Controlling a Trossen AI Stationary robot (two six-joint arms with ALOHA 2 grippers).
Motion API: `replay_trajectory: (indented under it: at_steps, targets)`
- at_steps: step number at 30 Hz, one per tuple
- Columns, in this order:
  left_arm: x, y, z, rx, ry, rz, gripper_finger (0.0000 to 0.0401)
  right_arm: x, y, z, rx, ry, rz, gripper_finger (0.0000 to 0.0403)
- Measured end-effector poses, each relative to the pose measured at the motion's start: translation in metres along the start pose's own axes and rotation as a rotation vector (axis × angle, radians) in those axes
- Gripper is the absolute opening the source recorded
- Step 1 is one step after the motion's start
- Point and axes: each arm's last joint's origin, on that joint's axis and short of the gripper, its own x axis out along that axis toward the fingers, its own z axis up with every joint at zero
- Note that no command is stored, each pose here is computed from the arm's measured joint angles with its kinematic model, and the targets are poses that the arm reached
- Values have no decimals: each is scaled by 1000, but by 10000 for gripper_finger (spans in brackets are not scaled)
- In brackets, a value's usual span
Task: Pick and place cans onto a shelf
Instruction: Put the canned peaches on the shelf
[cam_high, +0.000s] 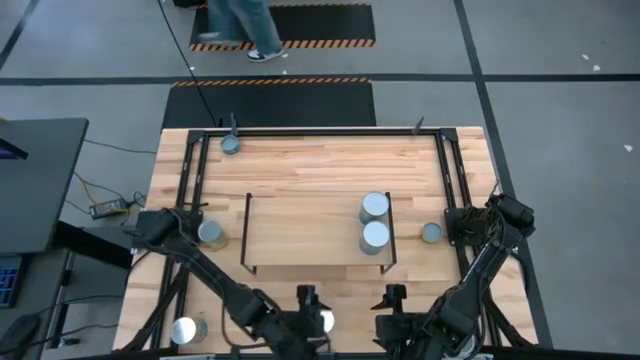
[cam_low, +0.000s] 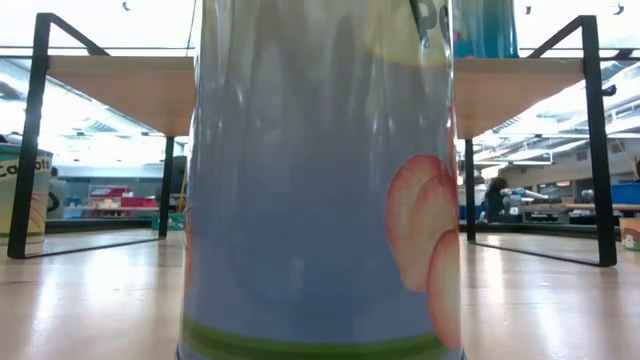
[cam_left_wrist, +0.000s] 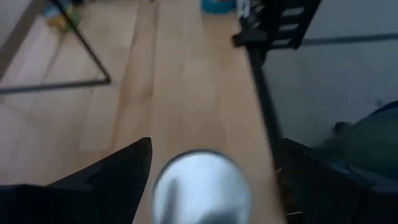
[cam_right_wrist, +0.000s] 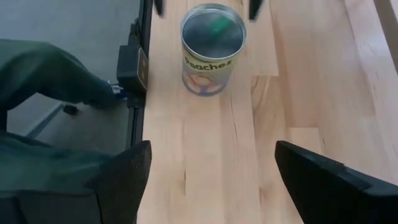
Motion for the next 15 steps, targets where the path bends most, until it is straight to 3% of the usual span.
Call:
replay_trajectory:
  at_steps: [15]
  targets:
    - [25, 12, -15, -16, 133, -8, 355, 13, -5, -3, 10, 1, -15, 350]
